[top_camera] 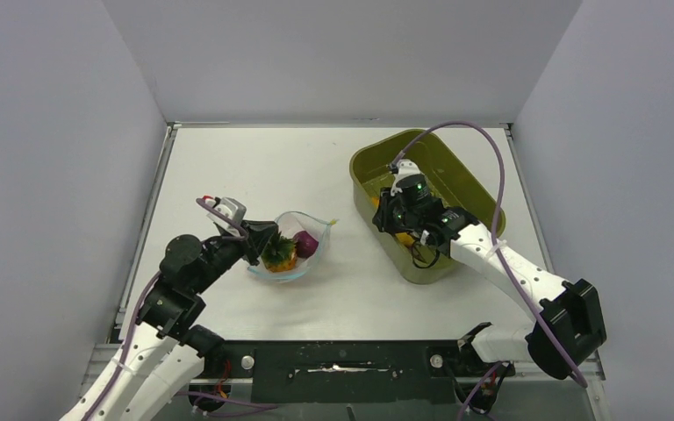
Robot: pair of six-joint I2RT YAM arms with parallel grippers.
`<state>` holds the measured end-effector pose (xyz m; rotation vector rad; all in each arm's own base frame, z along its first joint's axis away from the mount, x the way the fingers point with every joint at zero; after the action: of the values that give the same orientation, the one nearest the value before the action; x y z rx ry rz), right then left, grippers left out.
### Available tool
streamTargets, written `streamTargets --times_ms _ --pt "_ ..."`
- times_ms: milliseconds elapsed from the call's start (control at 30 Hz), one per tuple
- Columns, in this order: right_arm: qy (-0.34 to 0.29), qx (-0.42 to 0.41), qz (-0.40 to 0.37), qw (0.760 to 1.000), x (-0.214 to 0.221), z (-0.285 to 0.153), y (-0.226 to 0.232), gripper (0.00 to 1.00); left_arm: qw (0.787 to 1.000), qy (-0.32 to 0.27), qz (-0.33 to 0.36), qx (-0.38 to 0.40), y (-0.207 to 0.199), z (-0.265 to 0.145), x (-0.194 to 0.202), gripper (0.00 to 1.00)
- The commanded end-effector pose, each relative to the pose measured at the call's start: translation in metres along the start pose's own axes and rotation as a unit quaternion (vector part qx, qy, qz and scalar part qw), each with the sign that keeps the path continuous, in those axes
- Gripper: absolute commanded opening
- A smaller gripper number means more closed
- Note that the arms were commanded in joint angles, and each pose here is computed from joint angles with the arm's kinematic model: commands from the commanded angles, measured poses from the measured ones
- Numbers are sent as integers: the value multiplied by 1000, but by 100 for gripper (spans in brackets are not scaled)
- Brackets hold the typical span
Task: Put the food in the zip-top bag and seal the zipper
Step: Move the bin to the center of the board.
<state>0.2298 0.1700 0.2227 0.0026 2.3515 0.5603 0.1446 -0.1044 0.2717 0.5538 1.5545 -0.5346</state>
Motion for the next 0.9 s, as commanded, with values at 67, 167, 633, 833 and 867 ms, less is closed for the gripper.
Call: streamTargets --times_ms 67,167,633,833,867 --pt "-72 -36 114 990 -22 -1 24 20 999 -30 27 4 3 9 -19 0" --pt "-66 -48 141 987 -22 6 29 28 999 -39 23 5 2 11 -21 0" --pt "-159 43 168 972 -62 -44 20 58 994 -94 36 -36 10 17 -23 0" --pt "-203 155 284 924 -79 -44 -1 59 992 -101 66 -36 11 12 -16 0" --pt "-207 172 297 916 -82 -41 -6 59 992 -101 70 -34 11 11 -16 0"
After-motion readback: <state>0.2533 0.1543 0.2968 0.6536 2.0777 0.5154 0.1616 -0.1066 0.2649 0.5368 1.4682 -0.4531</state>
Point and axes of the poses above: each gripper's point midway between its finger pads, its own z axis out along the fingers, its own y axis along the line the jaws close on, x = y × z, the point moved 10 cm from there along -z, back along the fingers, and after that the axes turned 11 degrees about z, right-handed, at the moved point
